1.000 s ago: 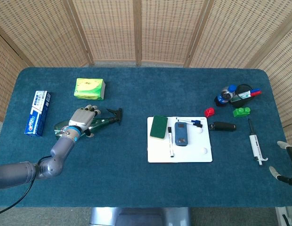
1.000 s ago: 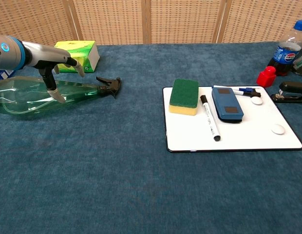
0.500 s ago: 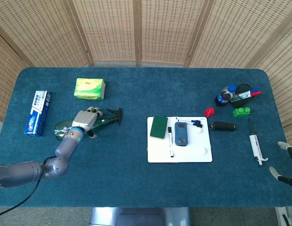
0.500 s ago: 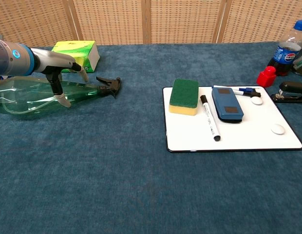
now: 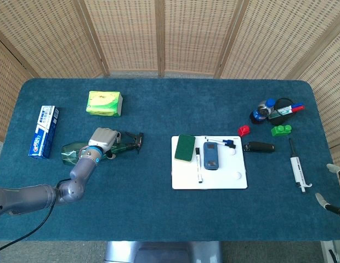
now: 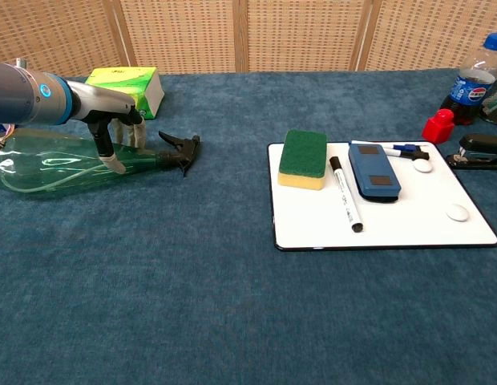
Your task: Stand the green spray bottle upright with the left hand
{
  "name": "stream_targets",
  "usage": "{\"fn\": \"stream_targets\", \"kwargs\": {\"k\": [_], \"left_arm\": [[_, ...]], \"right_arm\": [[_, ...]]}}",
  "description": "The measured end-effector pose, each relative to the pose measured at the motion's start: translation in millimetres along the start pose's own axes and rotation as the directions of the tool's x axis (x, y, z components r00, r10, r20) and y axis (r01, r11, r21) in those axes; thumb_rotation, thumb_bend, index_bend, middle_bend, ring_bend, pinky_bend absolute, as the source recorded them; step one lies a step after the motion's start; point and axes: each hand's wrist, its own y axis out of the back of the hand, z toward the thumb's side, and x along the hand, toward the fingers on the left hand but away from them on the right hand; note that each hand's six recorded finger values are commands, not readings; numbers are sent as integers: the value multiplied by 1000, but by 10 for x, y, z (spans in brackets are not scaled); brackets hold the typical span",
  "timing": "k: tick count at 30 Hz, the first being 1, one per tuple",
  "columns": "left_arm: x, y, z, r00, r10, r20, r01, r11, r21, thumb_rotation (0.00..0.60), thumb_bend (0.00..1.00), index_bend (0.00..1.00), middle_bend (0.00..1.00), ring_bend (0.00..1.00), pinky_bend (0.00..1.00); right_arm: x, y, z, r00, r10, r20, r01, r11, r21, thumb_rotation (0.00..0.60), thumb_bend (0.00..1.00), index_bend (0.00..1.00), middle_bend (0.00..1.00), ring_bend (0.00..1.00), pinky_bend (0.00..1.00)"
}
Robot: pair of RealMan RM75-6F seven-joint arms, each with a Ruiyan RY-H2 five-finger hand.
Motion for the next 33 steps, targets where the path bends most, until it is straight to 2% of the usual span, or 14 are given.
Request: {"fn": "stream_targets", "kwargs": {"k": [6, 14, 20, 24, 27, 33], "left_arm": [[18, -17, 2, 1000, -1, 0, 1, 1000, -1, 600, 345, 440, 462, 433, 527], [2, 161, -22, 998, 59, 15, -56, 990, -130, 600, 347, 444, 462, 434, 537], [-94, 356, -92, 989, 143, 34, -131, 962, -240, 600, 346, 444, 461, 434, 536], [-202, 420, -165, 977, 209, 47, -182, 925, -333, 600, 347, 447, 460, 434, 533], [-297, 440, -224, 964, 260, 55, -215, 885, -414, 600, 346, 447, 456, 432, 536], [-510, 459, -375, 926, 375, 52, -281, 772, -570, 600, 347, 443, 448, 426, 533]], "right_arm": [[-4, 11, 8, 1000, -8, -3, 8, 1000, -10, 600, 277, 225, 307, 120, 164], [-6, 28, 24, 1000, -24, -12, 23, 999, -24, 600, 276, 225, 309, 120, 164], [-7, 30, 47, 999, -31, -22, 30, 999, -35, 600, 277, 225, 311, 120, 164], [-7, 41, 59, 999, -39, -27, 38, 998, -42, 600, 278, 225, 311, 121, 164], [-12, 40, 76, 999, -43, -33, 41, 998, -49, 600, 277, 225, 312, 120, 164], [-32, 34, 117, 998, -47, -45, 44, 997, -58, 600, 276, 224, 313, 120, 164]]}}
